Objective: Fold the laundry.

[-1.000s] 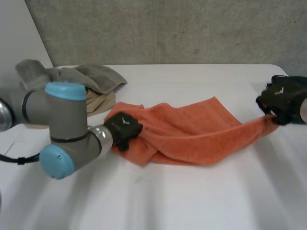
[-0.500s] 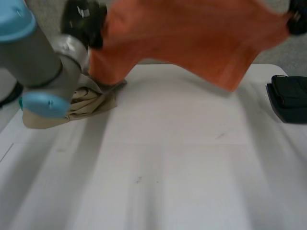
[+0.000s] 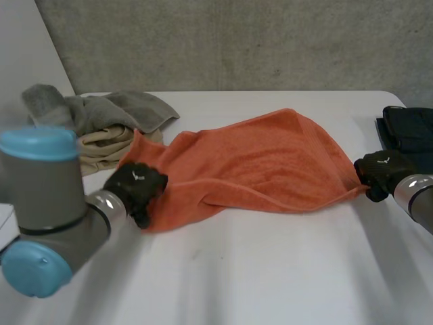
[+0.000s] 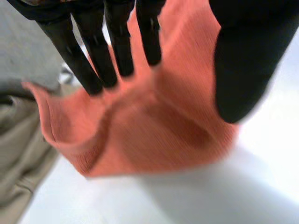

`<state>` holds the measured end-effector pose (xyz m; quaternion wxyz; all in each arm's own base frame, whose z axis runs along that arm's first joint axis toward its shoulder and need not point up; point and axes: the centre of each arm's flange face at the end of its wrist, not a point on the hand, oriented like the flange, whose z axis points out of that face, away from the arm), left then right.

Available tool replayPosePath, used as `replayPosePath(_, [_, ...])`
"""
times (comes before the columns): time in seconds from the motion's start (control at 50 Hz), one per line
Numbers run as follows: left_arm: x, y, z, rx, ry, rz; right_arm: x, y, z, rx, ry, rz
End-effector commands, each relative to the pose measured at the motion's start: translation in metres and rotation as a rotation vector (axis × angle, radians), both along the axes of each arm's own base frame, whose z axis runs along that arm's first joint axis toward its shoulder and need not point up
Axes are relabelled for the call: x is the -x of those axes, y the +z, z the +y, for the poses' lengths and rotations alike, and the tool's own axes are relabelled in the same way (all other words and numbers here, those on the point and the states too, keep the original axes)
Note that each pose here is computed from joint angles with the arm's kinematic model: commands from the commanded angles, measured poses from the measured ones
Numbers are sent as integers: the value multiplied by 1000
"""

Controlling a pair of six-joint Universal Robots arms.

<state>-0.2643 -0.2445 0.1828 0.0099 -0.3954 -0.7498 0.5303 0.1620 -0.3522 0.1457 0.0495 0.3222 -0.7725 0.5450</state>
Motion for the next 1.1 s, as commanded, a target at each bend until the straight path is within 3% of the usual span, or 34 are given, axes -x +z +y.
replayPosePath(0.02, [2, 55, -21, 138, -49, 72, -5, 11, 2, 33, 11, -4])
replayPosePath(0.12, [4, 61, -62, 205, -69, 40, -3, 10, 2, 29, 9, -2])
replayPosePath(0.2, [3, 40, -73, 101, -69, -27, -2, 8, 4, 23, 5, -1])
replayPosePath(0.28, [8, 15, -74, -30, -115, -61, 0, 8, 3, 21, 3, -3])
replayPosePath(0.42, [20, -15, -80, -72, -218, -84, 0, 7, 3, 19, 13, -4])
replayPosePath(0.7, [34, -39, -72, -108, -259, -117, 3, 7, 2, 28, 18, 24])
replayPosePath(0.86, [21, 37, -52, -16, -199, -49, 11, 43, 2, 106, 11, 67])
replayPosePath(0.98, [-12, 140, -10, 223, -137, 2, 27, 134, 18, 224, -25, 99])
replayPosePath(1.1, [-35, 225, 36, 490, -94, 93, 35, 224, 34, 372, -89, -3])
